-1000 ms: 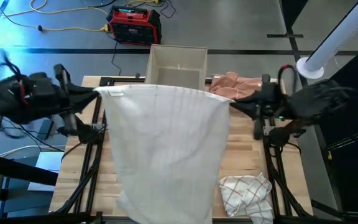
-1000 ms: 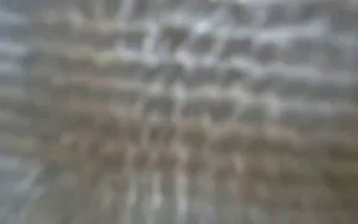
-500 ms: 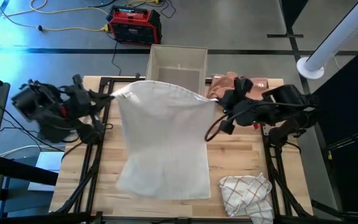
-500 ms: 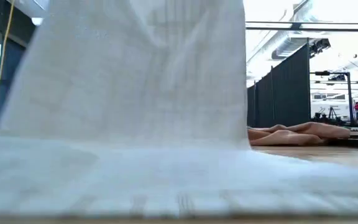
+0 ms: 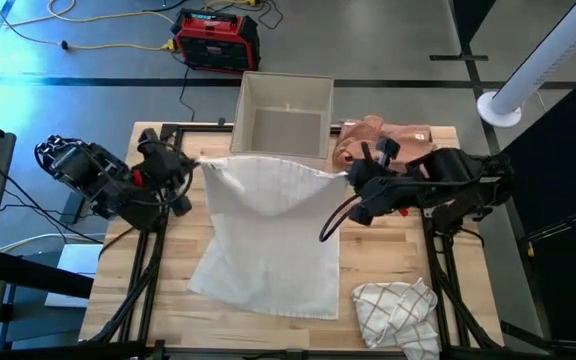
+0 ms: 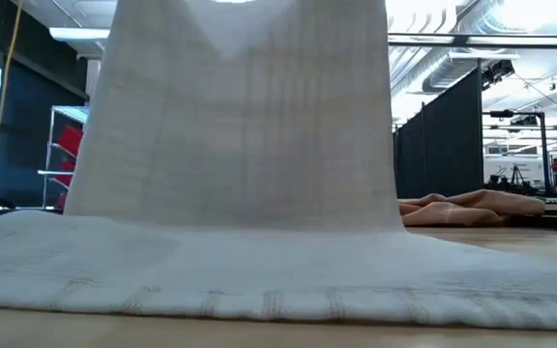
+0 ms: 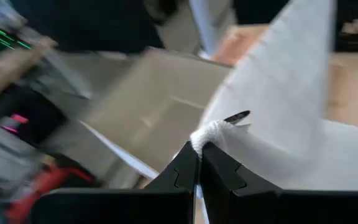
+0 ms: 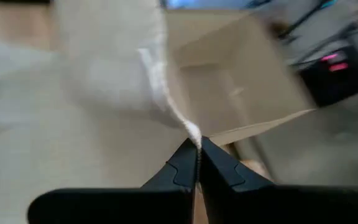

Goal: Fold towel
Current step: Fold the white striped towel

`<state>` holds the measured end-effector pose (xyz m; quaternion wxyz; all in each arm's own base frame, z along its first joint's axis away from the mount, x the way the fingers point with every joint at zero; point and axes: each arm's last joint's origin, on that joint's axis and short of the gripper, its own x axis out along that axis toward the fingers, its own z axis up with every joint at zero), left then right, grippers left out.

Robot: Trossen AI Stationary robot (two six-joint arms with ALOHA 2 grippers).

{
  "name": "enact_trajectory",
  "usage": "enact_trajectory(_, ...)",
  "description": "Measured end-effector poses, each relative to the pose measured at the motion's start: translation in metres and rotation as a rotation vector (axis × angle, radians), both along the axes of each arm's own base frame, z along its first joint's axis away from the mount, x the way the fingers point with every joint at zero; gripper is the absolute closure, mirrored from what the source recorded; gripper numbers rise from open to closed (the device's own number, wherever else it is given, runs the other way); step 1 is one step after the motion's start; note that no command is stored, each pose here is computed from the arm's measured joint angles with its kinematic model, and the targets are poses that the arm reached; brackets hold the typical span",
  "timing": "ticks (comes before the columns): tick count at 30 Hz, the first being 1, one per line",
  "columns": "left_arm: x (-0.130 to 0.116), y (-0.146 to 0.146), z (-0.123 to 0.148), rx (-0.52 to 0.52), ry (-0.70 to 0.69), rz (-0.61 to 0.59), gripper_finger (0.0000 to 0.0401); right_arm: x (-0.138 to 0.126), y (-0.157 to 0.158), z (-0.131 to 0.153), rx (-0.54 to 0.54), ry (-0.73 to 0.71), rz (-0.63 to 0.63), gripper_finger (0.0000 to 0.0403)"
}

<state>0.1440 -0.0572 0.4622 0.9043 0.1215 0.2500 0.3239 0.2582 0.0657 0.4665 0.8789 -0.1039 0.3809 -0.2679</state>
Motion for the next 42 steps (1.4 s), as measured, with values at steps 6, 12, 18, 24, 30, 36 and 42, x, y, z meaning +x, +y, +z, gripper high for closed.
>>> enact_trajectory(6,0.003,0.004,0.01,0.179,-0.023,0.045,0.0401,-0.019,0.006,0.015,-0.187,-0.127,-0.07,0.0403)
enact_trajectory(12,0.005,0.005,0.013,0.238,-0.007,0.047,0.0401,-0.039,0.022,0.034,-0.254,-0.308,-0.077,0.0403)
enact_trajectory(18,0.006,0.009,0.013,0.221,-0.023,0.085,0.0401,-0.057,0.033,0.04,-0.272,-0.397,-0.083,0.0403)
enact_trajectory(24,0.008,0.015,0.013,0.152,-0.051,0.117,0.0401,-0.057,0.025,0.03,0.03,-0.307,-0.034,0.0403)
enact_trajectory(30,0.007,0.007,0.014,-0.171,-0.036,-0.101,0.0401,-0.052,0.017,0.027,0.136,-0.231,0.001,0.0403)
enact_trajectory(36,0.0,-0.008,0.019,-0.61,-0.009,-0.309,0.0401,-0.051,0.001,0.029,0.056,-0.199,-0.016,0.0403)
enact_trajectory(42,-0.007,-0.03,0.014,-1.016,0.16,-0.419,0.0401,-0.044,-0.023,0.027,0.121,-0.097,0.012,0.0403)
